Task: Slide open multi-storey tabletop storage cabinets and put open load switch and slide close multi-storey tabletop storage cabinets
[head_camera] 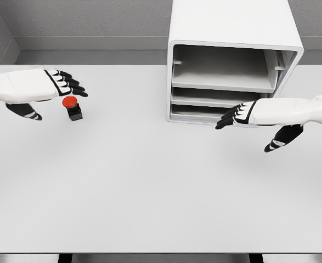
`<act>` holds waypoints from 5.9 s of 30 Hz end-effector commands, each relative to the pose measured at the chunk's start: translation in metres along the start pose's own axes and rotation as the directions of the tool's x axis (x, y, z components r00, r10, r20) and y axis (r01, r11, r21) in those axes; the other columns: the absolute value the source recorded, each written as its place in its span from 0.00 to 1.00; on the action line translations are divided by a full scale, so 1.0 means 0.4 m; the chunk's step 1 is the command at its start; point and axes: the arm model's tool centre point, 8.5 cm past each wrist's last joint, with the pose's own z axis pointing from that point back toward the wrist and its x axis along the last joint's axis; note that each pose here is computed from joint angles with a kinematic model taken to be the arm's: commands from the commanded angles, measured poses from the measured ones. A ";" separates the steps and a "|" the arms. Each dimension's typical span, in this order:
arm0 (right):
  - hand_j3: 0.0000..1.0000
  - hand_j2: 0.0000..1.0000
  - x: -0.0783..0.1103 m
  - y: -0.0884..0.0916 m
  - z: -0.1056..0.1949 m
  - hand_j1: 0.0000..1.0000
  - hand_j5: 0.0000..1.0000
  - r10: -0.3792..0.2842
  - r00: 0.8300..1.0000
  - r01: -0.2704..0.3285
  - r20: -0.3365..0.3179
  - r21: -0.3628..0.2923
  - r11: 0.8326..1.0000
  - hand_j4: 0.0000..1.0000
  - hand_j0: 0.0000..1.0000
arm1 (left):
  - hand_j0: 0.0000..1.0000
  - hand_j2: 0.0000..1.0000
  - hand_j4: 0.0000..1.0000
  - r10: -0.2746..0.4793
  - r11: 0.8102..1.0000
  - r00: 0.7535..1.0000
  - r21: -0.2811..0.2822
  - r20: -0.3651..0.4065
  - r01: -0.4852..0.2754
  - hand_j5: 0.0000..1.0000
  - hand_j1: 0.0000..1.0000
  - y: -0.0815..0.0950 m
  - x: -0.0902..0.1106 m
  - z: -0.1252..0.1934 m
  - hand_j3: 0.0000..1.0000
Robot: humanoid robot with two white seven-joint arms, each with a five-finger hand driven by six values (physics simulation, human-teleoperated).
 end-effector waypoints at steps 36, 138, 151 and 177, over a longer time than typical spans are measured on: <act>1.00 1.00 -0.132 -0.134 -0.111 1.00 1.00 -0.188 0.963 0.166 -0.194 -0.125 0.978 1.00 1.00 | 1.00 1.00 1.00 0.223 0.968 0.967 -0.090 -0.122 -0.234 1.00 1.00 -0.122 -0.156 -0.210 1.00; 1.00 1.00 0.046 -0.006 -0.026 1.00 1.00 0.002 0.998 -0.003 0.067 0.019 1.000 1.00 1.00 | 0.41 0.41 0.41 -0.034 0.957 0.933 0.281 0.357 -0.073 0.41 0.41 0.285 0.173 -0.190 0.41; 1.00 1.00 0.043 0.008 0.034 1.00 1.00 -0.034 0.999 0.034 0.028 0.012 0.999 1.00 1.00 | 0.41 0.41 0.41 -0.150 0.945 0.896 0.327 0.418 0.005 0.41 0.41 0.361 0.275 -0.314 0.41; 1.00 1.00 0.040 -0.004 0.066 1.00 1.00 -0.034 0.999 0.033 -0.004 -0.069 0.997 1.00 1.00 | 1.00 1.00 1.00 -0.112 0.960 0.911 0.279 0.397 -0.004 1.00 1.00 0.345 0.295 -0.496 1.00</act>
